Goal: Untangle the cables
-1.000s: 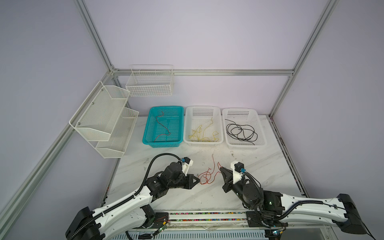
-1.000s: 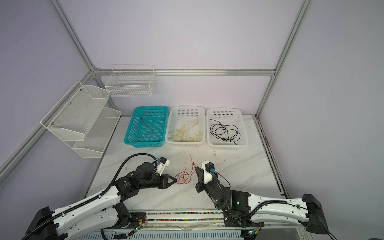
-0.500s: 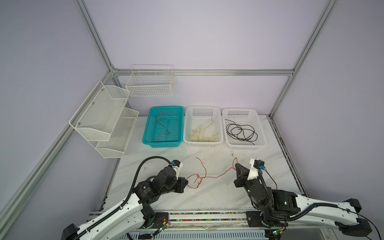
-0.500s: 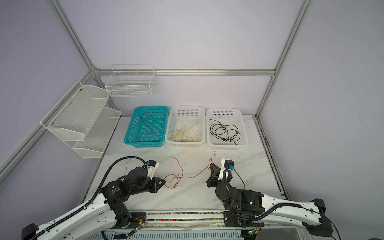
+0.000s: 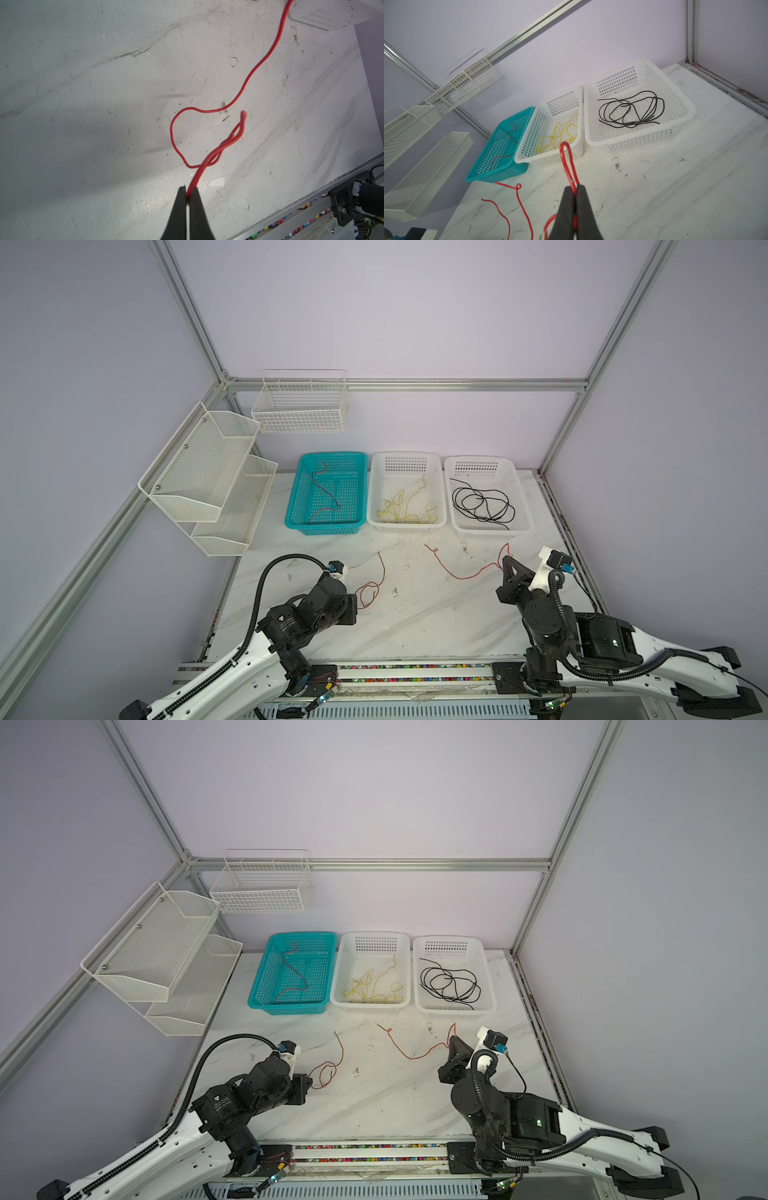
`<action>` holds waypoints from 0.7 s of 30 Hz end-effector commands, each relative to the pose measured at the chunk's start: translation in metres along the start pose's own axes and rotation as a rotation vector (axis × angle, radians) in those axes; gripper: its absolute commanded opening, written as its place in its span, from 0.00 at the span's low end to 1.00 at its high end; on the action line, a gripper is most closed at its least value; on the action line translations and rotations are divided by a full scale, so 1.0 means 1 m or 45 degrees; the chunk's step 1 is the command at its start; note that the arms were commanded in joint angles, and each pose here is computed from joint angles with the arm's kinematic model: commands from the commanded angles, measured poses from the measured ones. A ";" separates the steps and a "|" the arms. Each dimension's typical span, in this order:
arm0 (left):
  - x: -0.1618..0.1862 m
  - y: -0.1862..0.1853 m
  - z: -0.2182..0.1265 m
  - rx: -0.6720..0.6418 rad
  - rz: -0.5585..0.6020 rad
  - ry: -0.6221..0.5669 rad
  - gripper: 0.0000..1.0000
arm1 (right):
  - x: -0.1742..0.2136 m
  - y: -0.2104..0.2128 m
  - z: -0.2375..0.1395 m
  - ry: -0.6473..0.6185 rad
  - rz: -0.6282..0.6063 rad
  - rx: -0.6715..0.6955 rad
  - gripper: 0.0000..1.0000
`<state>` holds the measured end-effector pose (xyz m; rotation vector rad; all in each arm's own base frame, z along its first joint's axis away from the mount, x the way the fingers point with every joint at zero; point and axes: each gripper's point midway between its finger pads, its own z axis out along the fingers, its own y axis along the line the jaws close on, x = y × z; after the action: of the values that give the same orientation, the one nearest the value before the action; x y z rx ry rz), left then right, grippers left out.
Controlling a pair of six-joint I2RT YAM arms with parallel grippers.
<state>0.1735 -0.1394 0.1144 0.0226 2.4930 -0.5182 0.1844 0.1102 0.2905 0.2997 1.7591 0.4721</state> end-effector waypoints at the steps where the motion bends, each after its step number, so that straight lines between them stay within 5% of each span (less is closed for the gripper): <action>1: -0.040 -0.027 -0.023 0.098 0.000 -0.144 0.00 | 0.010 -0.003 0.005 0.010 -0.072 0.061 0.00; 21: -0.084 -0.017 -0.048 0.008 0.002 -0.379 0.00 | 0.056 0.021 0.016 0.185 -0.214 0.027 0.00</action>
<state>0.1935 -0.1242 0.1350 -0.0367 2.3809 -0.4387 0.1861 0.1535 0.2479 0.1369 1.9093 0.3492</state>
